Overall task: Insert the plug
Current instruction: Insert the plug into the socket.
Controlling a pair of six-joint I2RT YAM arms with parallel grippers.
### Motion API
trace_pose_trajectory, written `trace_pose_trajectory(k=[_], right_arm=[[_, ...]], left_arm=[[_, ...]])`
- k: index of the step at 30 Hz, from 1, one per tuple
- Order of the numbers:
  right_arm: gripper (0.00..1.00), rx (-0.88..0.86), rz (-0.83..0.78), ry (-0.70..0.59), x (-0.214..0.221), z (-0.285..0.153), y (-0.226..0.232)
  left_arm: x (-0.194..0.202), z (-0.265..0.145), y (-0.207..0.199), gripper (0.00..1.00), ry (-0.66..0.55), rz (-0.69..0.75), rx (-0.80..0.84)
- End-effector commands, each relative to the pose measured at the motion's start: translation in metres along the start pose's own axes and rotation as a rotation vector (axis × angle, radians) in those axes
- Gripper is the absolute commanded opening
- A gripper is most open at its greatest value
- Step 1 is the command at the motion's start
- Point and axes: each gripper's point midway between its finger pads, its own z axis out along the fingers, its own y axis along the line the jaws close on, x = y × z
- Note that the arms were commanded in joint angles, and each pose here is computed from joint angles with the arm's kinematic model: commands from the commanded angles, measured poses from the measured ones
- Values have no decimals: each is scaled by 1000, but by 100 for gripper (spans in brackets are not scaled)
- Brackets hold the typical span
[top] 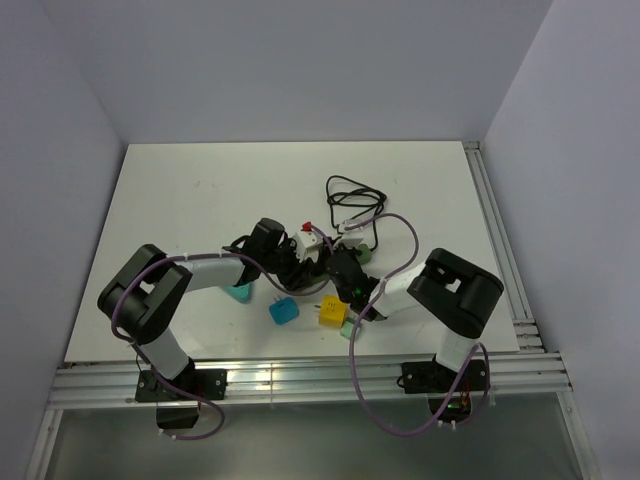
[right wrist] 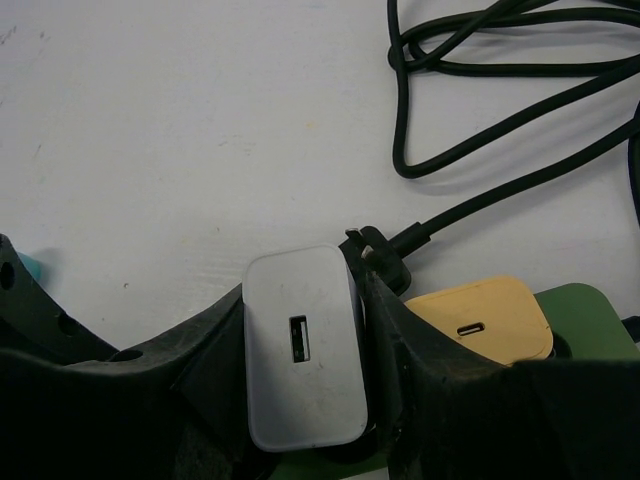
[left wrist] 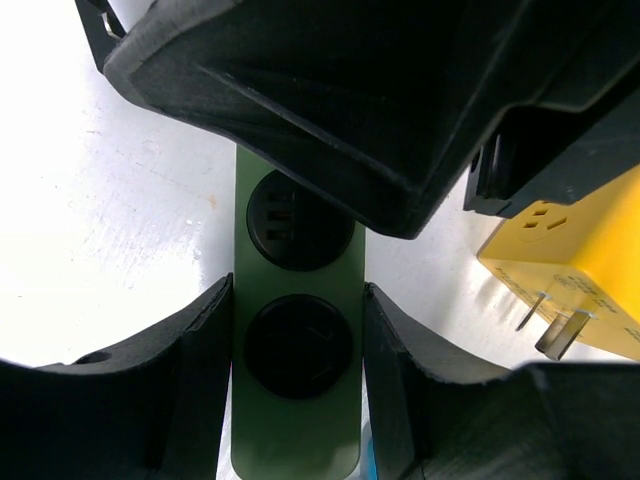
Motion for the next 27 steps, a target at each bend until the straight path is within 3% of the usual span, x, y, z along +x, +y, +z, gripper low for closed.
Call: trace_pose_trajectory(k=[1,6,11,21,24,25,27], right_arm=[[0,17,-151,678,176,-95,-60],[3,17,-148,651,159,-92,-52],[18,13,-144,608,137,-87,-43],[25,3,-139,547,98,-79,-34],[43,-10,-125,540,92,-77,-33],[54,-19,-117,532,89,-76,-31],[63,-27,-105,533,87,-76,-31]], left_arm=[[-55,10,-20,0,-147,47,90],[-54,11,-20,0,-137,84,58],[-52,16,-28,0,-115,126,41],[-56,9,-29,0,-141,136,23],[-57,8,-30,1,-152,141,22],[-59,7,-29,3,-157,142,18],[-59,7,-29,7,-160,143,15]])
